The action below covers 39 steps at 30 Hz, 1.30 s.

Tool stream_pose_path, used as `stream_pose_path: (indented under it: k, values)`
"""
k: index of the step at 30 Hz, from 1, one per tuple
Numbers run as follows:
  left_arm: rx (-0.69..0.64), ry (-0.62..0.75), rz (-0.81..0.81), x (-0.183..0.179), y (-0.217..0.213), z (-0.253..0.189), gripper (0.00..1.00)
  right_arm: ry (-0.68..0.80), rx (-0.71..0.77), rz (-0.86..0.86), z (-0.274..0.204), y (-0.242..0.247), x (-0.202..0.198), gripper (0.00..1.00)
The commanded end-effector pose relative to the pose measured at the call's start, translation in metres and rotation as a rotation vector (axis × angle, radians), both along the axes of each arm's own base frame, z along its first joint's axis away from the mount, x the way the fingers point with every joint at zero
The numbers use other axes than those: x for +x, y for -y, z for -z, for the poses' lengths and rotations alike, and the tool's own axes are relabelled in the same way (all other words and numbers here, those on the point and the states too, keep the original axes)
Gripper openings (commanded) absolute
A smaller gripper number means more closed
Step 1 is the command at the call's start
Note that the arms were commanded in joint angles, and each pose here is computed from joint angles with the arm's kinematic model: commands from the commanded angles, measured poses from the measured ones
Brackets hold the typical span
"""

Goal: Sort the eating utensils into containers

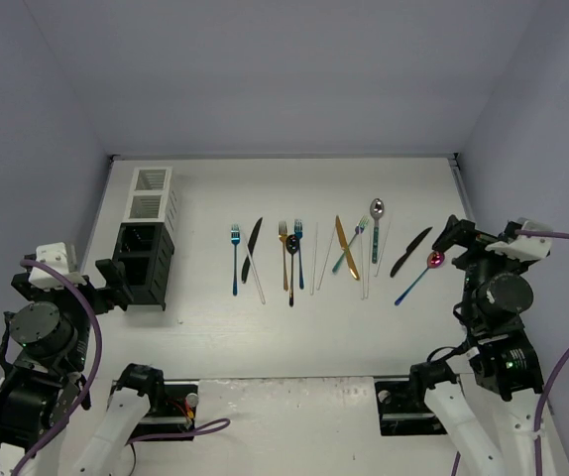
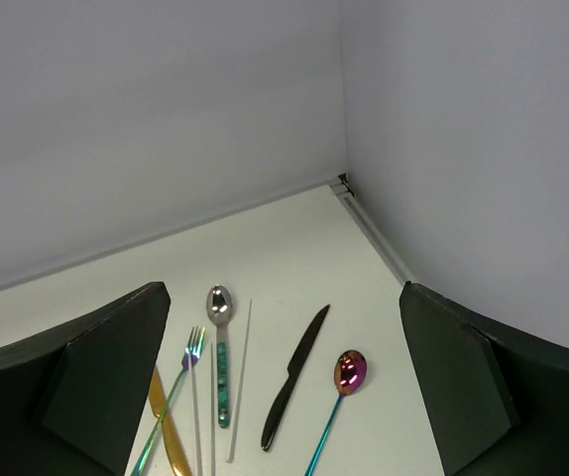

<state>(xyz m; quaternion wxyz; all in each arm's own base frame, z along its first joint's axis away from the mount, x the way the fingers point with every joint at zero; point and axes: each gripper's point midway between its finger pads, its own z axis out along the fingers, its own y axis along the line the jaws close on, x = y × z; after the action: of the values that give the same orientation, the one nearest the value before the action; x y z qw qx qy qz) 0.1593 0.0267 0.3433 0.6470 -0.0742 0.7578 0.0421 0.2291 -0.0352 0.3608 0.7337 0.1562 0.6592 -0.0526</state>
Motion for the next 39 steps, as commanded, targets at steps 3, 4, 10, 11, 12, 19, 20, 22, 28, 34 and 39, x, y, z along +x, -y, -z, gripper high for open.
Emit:
stream_pose_path:
  k: [3, 4, 10, 11, 12, 19, 20, 22, 28, 34, 39]
  values:
    - [-0.017, 0.012, 0.027, 0.010, 0.007, -0.012, 0.95, -0.049, 0.060, 0.096, 0.010, 0.008, 0.023, 1.00]
    - [-0.019, 0.004, 0.033, 0.011, 0.009, -0.012, 0.95, -0.070, 0.067, 0.112, 0.016, 0.008, 0.027, 1.00]
    - [-0.042, -0.027, 0.076, 0.018, 0.020, -0.011, 0.94, -0.192, 0.160, 0.268, 0.058, 0.019, 0.048, 1.00]
    - [-0.048, -0.032, 0.080, 0.020, 0.021, -0.011, 0.94, -0.217, 0.163, 0.295, 0.065, 0.021, 0.051, 1.00]
    - [-0.054, -0.039, 0.084, 0.023, 0.023, -0.011, 0.94, -0.248, 0.160, 0.311, 0.073, 0.022, 0.054, 1.00]
    - [-0.087, -0.111, 0.152, 0.036, 0.041, -0.004, 0.94, -0.422, 0.271, 0.381, 0.135, 0.026, 0.075, 1.00]
    - [-0.093, -0.115, 0.160, 0.037, 0.043, -0.003, 0.94, -0.468, 0.303, 0.362, 0.150, 0.024, 0.080, 1.00]
    - [-0.109, -0.126, 0.185, 0.039, 0.049, -0.002, 0.94, -0.570, 0.387, 0.353, 0.187, 0.027, 0.084, 1.00]
    - [-0.129, -0.145, 0.219, 0.042, 0.057, 0.001, 0.94, -0.794, 0.453, 0.384, 0.260, 0.027, 0.083, 0.87]
    - [-0.140, -0.157, 0.235, 0.042, 0.061, 0.005, 0.94, -0.937, 0.444, 0.421, 0.304, 0.026, 0.080, 0.70]
    - [-0.146, -0.145, 0.245, 0.040, 0.062, 0.002, 0.94, -1.009, 0.437, 0.435, 0.325, 0.025, 0.072, 0.58]
